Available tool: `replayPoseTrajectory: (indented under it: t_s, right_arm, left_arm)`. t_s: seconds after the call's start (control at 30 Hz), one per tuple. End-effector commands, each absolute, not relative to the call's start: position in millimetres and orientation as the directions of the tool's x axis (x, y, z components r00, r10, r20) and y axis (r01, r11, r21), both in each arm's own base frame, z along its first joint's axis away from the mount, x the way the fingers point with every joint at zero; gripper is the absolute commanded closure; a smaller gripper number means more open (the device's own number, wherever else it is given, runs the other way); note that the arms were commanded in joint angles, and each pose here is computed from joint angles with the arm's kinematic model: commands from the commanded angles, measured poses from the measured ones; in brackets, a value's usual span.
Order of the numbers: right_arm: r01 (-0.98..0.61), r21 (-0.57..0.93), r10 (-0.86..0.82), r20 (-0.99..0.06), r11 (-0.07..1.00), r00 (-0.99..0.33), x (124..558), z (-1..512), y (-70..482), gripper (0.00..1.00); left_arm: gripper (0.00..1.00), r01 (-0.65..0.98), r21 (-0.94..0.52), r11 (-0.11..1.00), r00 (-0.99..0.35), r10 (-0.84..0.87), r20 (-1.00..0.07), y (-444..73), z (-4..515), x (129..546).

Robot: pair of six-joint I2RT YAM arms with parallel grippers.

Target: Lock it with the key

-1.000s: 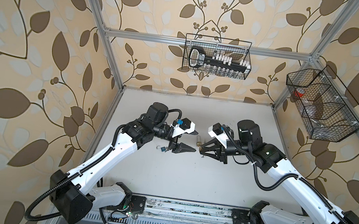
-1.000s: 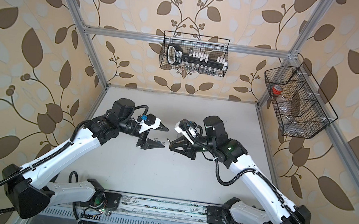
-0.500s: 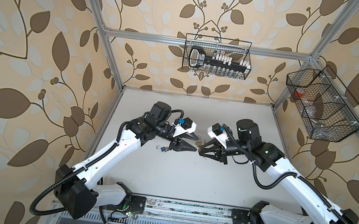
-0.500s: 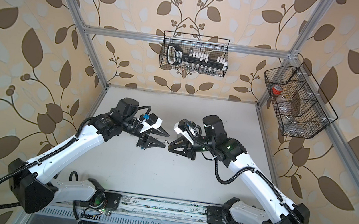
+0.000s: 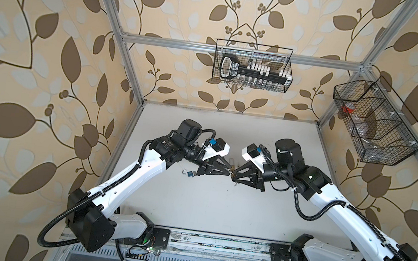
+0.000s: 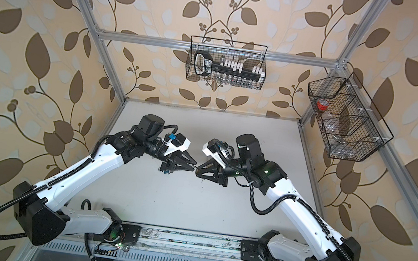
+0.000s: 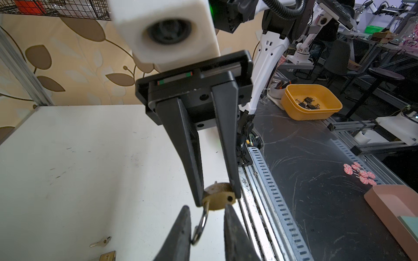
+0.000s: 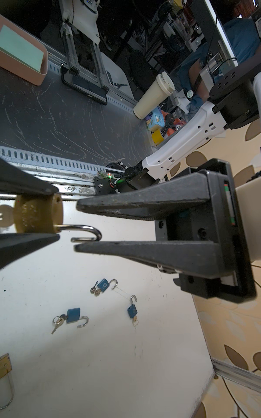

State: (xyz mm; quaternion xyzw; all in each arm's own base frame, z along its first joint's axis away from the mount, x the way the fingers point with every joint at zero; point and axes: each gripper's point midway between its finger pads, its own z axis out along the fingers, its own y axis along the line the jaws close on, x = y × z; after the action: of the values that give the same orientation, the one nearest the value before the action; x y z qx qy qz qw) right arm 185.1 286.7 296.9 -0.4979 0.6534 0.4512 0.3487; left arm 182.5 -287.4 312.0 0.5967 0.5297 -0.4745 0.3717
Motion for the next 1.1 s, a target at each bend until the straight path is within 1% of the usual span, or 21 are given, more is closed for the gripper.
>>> replayPoseTrajectory:
  t_s: [0.0,0.13,0.17,0.23,0.27,0.4,0.43,0.47,0.5,0.53,0.57,0.6,0.63,0.7,0.73,0.8,0.83,0.93,1.07]
  right_arm:
    - [-0.978,0.192,-0.306,-0.929,0.082,-0.208,183.4,314.4,285.5,1.00]
    - [-0.978,0.190,-0.304,-0.930,0.086,-0.207,183.7,314.2,285.2,1.00]
    - [-0.978,0.191,-0.304,-0.930,0.087,-0.209,183.9,313.9,285.3,1.00]
    - [-0.978,0.188,-0.304,-0.929,0.094,-0.209,185.3,312.8,285.2,1.00]
    - [-0.977,0.187,-0.304,-0.930,0.098,-0.209,185.7,312.7,285.0,1.00]
    - [-0.978,0.171,-0.296,-0.934,0.122,-0.200,189.2,315.0,283.9,1.00]
    - [-0.977,0.165,-0.292,-0.936,0.133,-0.198,190.5,316.5,283.0,1.00]
    - [-0.977,0.154,-0.286,-0.939,0.146,-0.191,192.0,319.0,282.3,0.92]
    - [-0.975,0.144,-0.278,-0.942,0.171,-0.188,195.2,321.3,280.9,0.78]
    - [-0.972,0.130,-0.266,-0.947,0.198,-0.180,198.3,325.3,279.0,0.67]
    - [-0.967,0.116,-0.250,-0.953,0.227,-0.172,202.0,329.2,277.0,0.46]
    - [-0.956,0.102,-0.226,-0.960,0.275,-0.168,208.0,334.6,273.5,0.36]
    - [-0.942,0.095,-0.198,-0.966,0.323,-0.165,213.6,339.6,269.8,0.32]
    - [-0.914,0.072,-0.149,-0.979,0.400,-0.142,221.0,352.2,261.0,0.30]
    - [-0.894,0.067,-0.125,-0.983,0.444,-0.135,226.5,356.5,255.6,0.29]
    - [-0.867,0.077,-0.064,-0.990,0.493,-0.124,231.8,367.9,246.9,0.27]
    - [-0.857,0.097,-0.031,-0.991,0.507,-0.130,234.2,373.1,242.6,0.28]
    - [-0.848,0.184,0.070,-0.983,0.497,-0.171,242.6,385.2,232.6,0.28]
    - [-0.878,0.291,0.223,-0.950,0.379,-0.219,245.5,403.5,222.4,0.28]
  left_arm:
    - [0.78,0.976,-0.009,-0.217,0.044,0.240,-0.970,-289.6,328.5,174.3]
    - [0.88,0.976,-0.008,-0.217,0.045,0.240,-0.970,-289.7,328.8,174.4]
    - [0.89,0.976,-0.006,-0.217,0.047,0.239,-0.970,-289.7,329.6,174.6]
    - [0.97,0.976,-0.007,-0.216,0.046,0.240,-0.970,-289.5,329.2,174.4]
    - [1.00,0.977,-0.008,-0.214,0.045,0.240,-0.970,-289.4,329.3,174.5]
    - [1.00,0.979,-0.021,-0.201,0.028,0.237,-0.971,-289.9,333.8,175.2]
    - [1.00,0.982,-0.036,-0.184,0.009,0.237,-0.972,-290.4,336.3,178.1]
    - [1.00,0.986,-0.053,-0.159,-0.014,0.235,-0.972,-291.6,339.7,182.1]
    - [1.00,0.988,-0.083,-0.130,-0.050,0.234,-0.971,-293.1,342.5,186.1]
    - [1.00,0.989,-0.099,-0.107,-0.073,0.225,-0.972,-294.1,347.5,190.2]
    - [1.00,0.989,-0.124,-0.086,-0.103,0.218,-0.971,-294.9,351.1,193.1]
    - [1.00,0.986,-0.155,-0.056,-0.140,0.207,-0.968,-295.6,356.2,197.0]
    - [1.00,0.983,-0.184,-0.020,-0.177,0.193,-0.965,-295.8,361.0,201.5]
    - [1.00,0.971,-0.233,0.053,-0.238,0.160,-0.958,-294.2,370.4,209.5]
    - [1.00,0.958,-0.261,0.118,-0.276,0.138,-0.951,-292.1,373.4,217.1]
    - [1.00,0.909,-0.326,0.260,-0.354,0.072,-0.932,-284.9,379.4,235.6]
    - [1.00,0.890,-0.340,0.304,-0.369,0.043,-0.928,-280.4,383.6,240.1]
    - [1.00,0.868,-0.341,0.360,-0.358,-0.022,-0.933,-270.6,398.0,242.2]
    - [1.00,0.849,-0.348,0.398,-0.332,-0.111,-0.937,-261.0,418.7,244.0]
